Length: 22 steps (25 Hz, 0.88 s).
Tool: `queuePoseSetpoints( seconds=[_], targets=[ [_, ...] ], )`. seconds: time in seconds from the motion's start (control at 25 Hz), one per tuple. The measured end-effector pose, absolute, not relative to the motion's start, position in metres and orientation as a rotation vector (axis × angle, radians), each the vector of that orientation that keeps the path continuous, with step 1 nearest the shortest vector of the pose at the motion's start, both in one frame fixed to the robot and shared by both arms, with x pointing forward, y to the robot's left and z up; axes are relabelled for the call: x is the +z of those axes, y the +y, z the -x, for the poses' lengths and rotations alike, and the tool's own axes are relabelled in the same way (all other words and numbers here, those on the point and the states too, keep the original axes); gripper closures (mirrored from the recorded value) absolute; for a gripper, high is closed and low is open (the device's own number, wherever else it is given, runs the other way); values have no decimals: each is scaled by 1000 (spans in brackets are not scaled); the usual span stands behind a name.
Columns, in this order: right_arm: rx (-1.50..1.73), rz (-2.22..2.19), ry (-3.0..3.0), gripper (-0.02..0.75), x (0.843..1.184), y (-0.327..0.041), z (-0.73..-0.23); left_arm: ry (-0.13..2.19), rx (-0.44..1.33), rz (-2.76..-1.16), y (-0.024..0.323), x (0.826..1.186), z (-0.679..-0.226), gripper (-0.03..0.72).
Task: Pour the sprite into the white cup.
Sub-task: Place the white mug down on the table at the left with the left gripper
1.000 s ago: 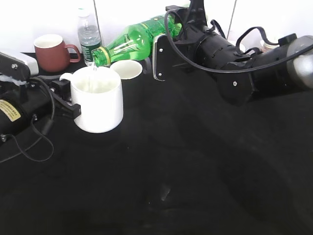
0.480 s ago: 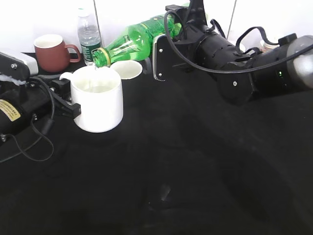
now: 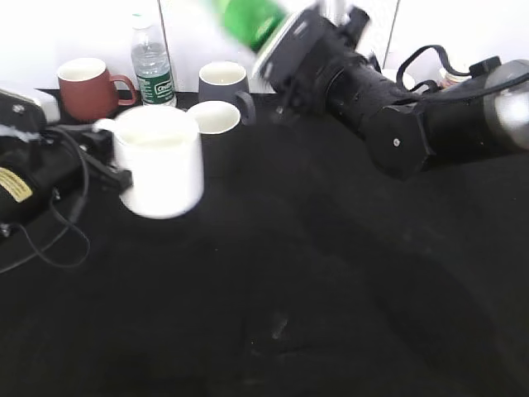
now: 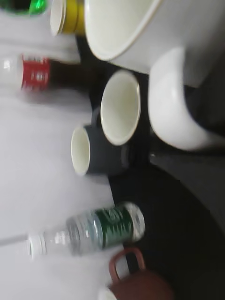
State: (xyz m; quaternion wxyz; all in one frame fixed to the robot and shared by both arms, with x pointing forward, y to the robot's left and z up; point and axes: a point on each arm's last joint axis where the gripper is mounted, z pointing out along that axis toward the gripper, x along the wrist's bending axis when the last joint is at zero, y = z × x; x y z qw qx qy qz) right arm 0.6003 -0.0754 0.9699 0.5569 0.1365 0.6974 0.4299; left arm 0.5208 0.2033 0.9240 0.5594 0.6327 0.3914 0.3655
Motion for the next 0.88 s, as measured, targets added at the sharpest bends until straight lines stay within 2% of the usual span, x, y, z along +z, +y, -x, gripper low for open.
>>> queuePoseSetpoints(
  seconds=[0.16, 0.28, 0.4, 0.52, 0.72, 0.8, 0.88],
  targets=[
    [1305, -528, 1676, 329, 969, -69, -596, 1187, 1009, -1330, 242, 923, -532, 629],
    [1436, -663, 1681, 329, 968, -67, -595, 1264, 1089, -1257, 268, 918, -559, 629],
    [1517, -760, 1675, 329, 968, -66, -595, 1244, 1105, -1238, 266, 904, -599, 629],
    [1536, -789, 1673, 329, 968, -66, -595, 1260, 1114, -1235, 268, 871, -636, 629],
    [1539, -792, 1673, 329, 968, -66, -594, 1253, 1121, -1225, 266, 835, -674, 627],
    [1539, -792, 1673, 332, 968, -66, -594, 1258, 1115, -1223, 266, 828, -677, 607],
    [1538, -792, 1674, 332, 968, -66, -594, 1266, 1106, -1219, 266, 828, -677, 546]
  ],
)
